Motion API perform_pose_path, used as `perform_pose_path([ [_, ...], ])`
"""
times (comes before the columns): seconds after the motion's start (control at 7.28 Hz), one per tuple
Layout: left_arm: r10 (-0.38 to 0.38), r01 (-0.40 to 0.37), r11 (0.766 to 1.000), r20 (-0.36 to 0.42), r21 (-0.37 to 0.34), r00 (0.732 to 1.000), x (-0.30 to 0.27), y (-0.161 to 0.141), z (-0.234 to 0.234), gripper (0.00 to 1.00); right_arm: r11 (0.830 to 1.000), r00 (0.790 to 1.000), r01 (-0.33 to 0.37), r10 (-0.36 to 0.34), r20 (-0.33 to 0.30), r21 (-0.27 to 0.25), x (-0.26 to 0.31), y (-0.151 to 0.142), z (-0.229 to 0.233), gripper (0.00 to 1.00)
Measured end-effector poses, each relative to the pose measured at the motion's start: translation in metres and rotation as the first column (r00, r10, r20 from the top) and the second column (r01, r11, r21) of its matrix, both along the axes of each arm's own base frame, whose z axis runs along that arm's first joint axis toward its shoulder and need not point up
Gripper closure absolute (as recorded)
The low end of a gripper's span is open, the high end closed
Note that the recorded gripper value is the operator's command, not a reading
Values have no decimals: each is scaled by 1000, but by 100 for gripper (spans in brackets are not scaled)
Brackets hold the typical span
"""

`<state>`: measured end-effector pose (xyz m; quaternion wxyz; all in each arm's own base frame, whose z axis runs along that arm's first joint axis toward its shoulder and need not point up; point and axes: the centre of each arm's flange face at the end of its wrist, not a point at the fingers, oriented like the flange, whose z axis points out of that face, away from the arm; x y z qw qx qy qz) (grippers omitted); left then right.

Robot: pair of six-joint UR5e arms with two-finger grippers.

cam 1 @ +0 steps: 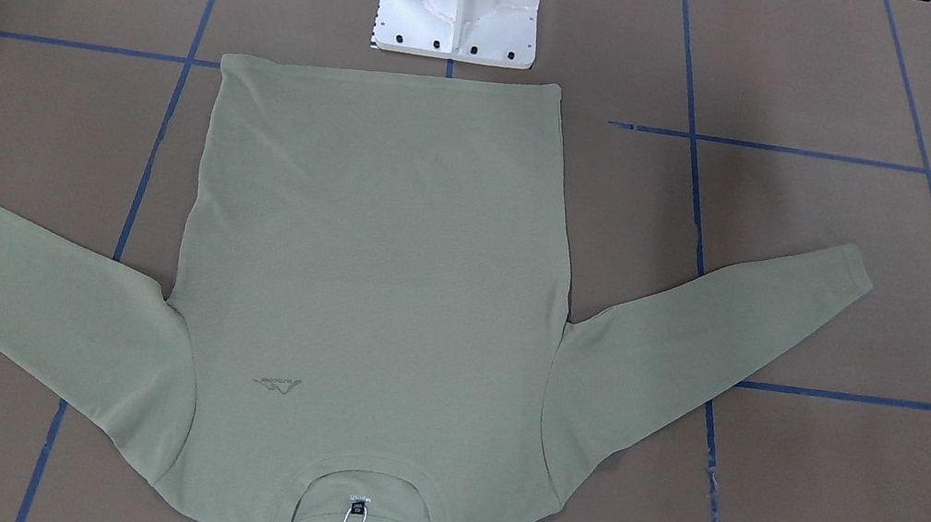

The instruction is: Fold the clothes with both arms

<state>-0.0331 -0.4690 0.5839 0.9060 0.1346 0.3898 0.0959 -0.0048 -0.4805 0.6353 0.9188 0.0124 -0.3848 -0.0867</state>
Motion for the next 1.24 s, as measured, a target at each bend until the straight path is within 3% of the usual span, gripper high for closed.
perform_pose_path([
  [0.27, 3, -2, 1000, -3, 8, 1000, 0, 6, 3, 0, 999, 999, 16, -18, 31, 52, -16, -14, 12, 0],
  [0.41, 3, -3, 1000, -5, 20, 1000, 0, 6, 2, 0, 999, 999, -4, 1, 44, 50, -26, -34, 26, 0],
  [0.69, 3, -3, 1000, -6, 30, 1000, 1, 6, 1, 0, 997, 996, -70, 71, 53, -19, -52, -70, 52, 5],
  [0.82, 3, -3, 1000, -7, 31, 1000, 1, 5, 1, 0, 989, 989, -131, 135, 55, -71, -64, -84, 57, 5],
  [1.24, 2, -2, 999, -8, 33, 1000, 1, 3, 1, 0, 953, 966, -241, 254, 50, -182, -88, -79, 78, 6],
])
